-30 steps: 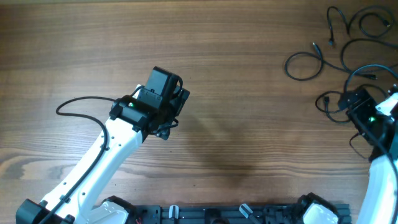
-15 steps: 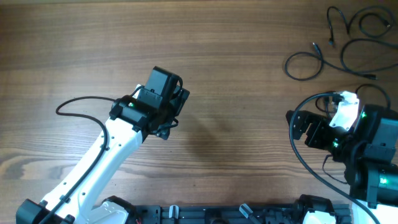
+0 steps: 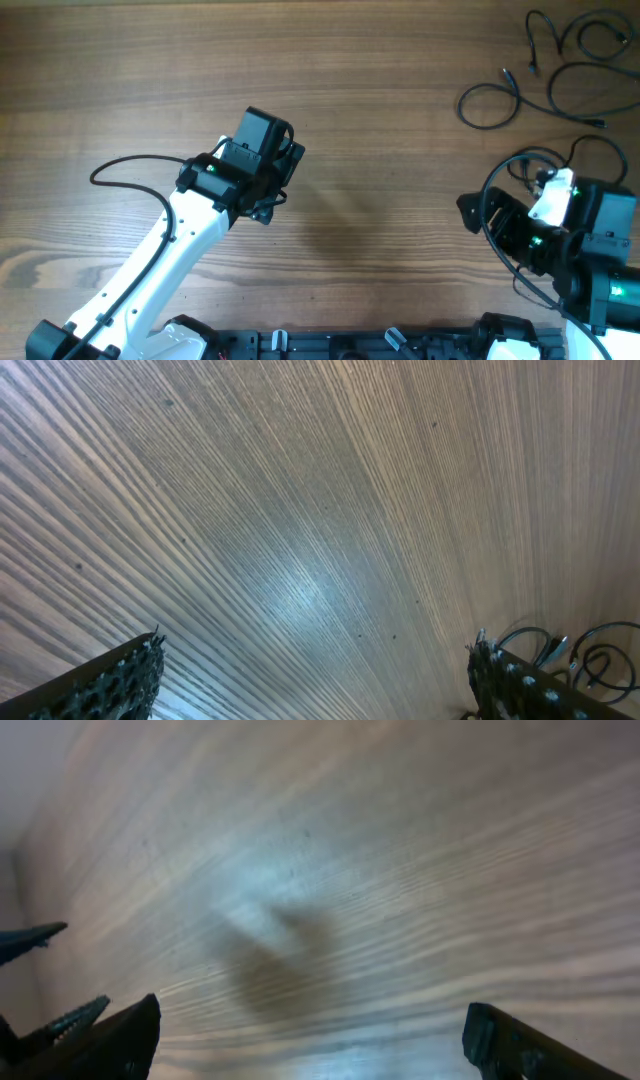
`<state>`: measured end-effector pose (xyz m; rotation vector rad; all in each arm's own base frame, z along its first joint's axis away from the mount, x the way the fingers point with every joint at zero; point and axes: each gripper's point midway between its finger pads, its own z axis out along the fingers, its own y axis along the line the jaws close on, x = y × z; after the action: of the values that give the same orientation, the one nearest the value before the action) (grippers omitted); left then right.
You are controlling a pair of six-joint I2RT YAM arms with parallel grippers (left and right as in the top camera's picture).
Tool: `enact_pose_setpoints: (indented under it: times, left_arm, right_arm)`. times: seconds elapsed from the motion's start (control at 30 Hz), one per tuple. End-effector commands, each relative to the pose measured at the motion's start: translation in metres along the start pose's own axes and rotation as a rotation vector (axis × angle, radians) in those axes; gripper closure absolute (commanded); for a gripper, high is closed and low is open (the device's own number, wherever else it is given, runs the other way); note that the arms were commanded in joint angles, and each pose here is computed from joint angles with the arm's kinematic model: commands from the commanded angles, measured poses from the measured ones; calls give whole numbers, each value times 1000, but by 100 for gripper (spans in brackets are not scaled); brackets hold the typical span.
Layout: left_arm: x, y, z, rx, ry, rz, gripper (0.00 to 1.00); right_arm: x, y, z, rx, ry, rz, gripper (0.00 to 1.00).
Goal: Untangle cables
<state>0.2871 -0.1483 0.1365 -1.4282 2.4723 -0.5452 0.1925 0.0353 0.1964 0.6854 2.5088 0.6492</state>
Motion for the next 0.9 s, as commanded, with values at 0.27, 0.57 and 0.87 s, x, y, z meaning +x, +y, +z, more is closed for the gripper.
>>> enact_pose_setpoints:
  times: [0.27, 0.57, 0.87]
  left_arm:
    - [-5, -3, 0, 1, -21, 7, 0]
    - [-5, -3, 0, 1, -21, 6, 0]
    - [-5, -3, 0, 1, -21, 6, 0]
  right_arm:
    - [-13, -22, -6, 131, -94, 155, 0]
    - [-29, -21, -6, 151, -144, -37, 0]
    - [-36, 47, -21, -52, -288, -564, 0]
